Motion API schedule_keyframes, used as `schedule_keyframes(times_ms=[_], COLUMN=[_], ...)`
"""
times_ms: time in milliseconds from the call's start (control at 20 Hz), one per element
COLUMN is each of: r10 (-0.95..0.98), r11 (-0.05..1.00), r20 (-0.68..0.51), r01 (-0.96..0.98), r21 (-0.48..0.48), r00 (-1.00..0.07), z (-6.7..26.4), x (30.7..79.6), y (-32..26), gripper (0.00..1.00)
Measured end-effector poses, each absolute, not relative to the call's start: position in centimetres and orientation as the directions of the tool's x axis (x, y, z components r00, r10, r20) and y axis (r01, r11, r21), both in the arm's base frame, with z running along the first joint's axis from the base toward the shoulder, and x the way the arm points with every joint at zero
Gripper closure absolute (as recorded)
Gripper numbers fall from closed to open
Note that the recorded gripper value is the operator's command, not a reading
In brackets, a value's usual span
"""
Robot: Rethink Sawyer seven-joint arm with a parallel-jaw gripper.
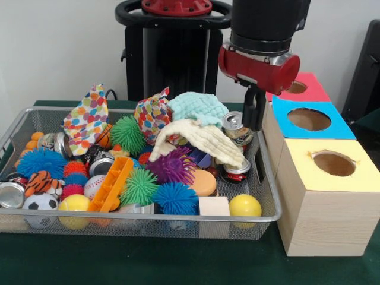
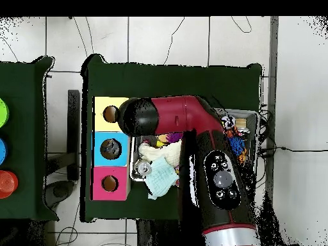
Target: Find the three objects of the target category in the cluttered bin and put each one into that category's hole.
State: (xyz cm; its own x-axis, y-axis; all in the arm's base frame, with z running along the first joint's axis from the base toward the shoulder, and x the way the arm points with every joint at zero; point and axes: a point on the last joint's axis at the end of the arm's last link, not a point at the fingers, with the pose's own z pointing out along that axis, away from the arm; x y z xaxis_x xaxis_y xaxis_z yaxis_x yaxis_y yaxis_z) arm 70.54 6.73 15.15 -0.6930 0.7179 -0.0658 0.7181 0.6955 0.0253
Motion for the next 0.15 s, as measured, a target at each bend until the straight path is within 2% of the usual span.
schedule_keyframes(times_ms=[150], r10=[0.690], r11=[0.722], r20=[-0.106], r01=[0.692], r21=[0.026], r00=[-0.716], z=[15.56], x=[71.46], y=[6.35], gripper=[1.00])
